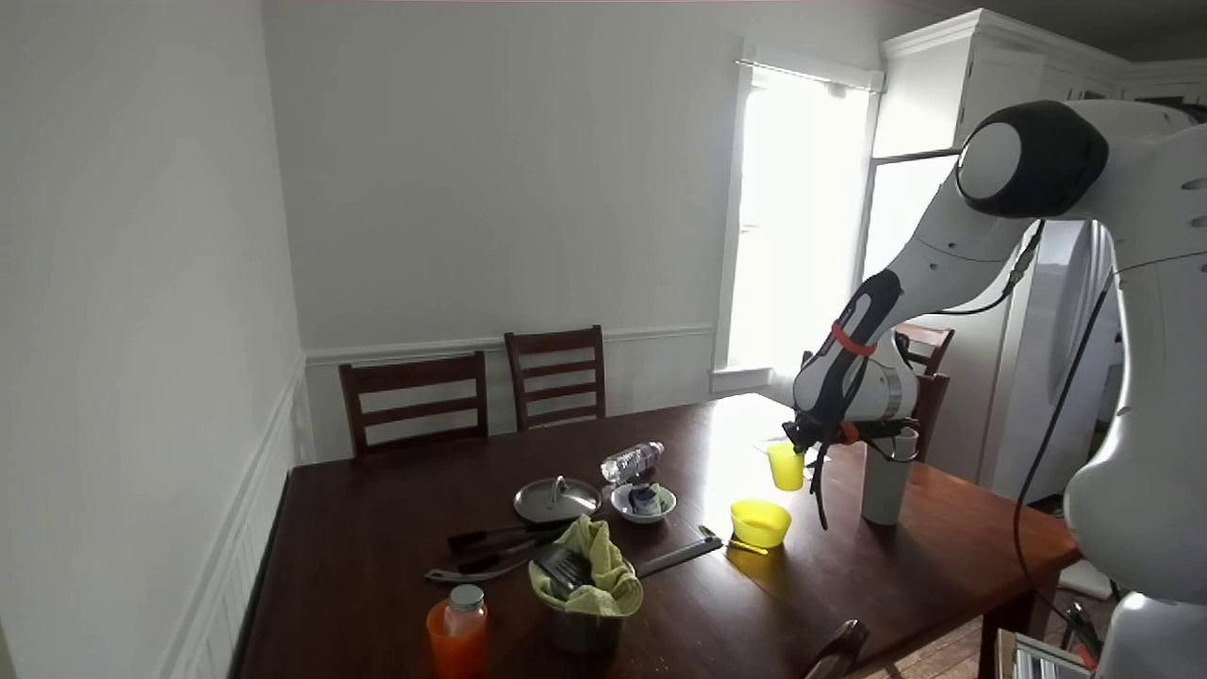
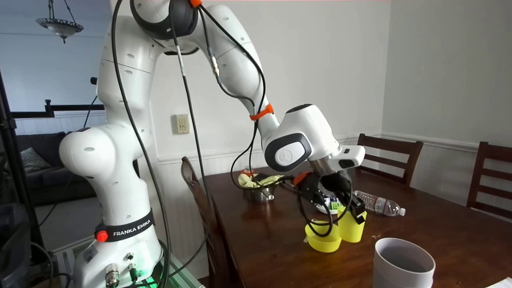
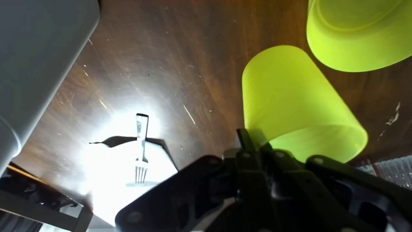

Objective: Remove the spoon from the yellow cup, then remove the yellow cup from the yellow bowl

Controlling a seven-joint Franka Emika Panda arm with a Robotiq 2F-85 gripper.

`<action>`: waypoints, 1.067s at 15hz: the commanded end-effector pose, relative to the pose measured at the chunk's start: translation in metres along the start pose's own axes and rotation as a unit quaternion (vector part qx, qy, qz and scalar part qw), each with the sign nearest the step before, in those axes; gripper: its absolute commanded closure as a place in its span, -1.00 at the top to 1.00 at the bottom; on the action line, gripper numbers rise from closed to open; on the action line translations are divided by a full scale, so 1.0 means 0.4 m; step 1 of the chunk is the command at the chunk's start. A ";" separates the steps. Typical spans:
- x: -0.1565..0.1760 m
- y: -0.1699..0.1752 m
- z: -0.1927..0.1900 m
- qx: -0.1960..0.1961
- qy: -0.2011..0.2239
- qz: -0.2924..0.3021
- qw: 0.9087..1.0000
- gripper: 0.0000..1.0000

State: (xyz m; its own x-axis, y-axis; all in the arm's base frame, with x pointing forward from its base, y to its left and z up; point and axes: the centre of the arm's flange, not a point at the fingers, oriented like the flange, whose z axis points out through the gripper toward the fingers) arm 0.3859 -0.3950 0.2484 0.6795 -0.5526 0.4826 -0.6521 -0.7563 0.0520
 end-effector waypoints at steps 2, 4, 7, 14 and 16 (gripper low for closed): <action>-0.015 0.039 0.042 -0.009 0.012 0.035 0.999 -0.94; -0.022 0.060 0.070 -0.008 0.014 0.048 0.999 -0.94; -0.036 0.082 0.098 -0.009 0.022 0.057 0.998 -0.94; -0.058 0.097 0.154 0.004 0.015 0.072 0.997 -0.92; -0.061 0.099 0.164 0.008 0.012 0.076 0.997 -0.85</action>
State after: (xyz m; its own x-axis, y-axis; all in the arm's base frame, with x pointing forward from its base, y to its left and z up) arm 0.3653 -0.4245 0.1880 0.5898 -0.6393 0.4934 -0.7313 -0.6820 -0.0095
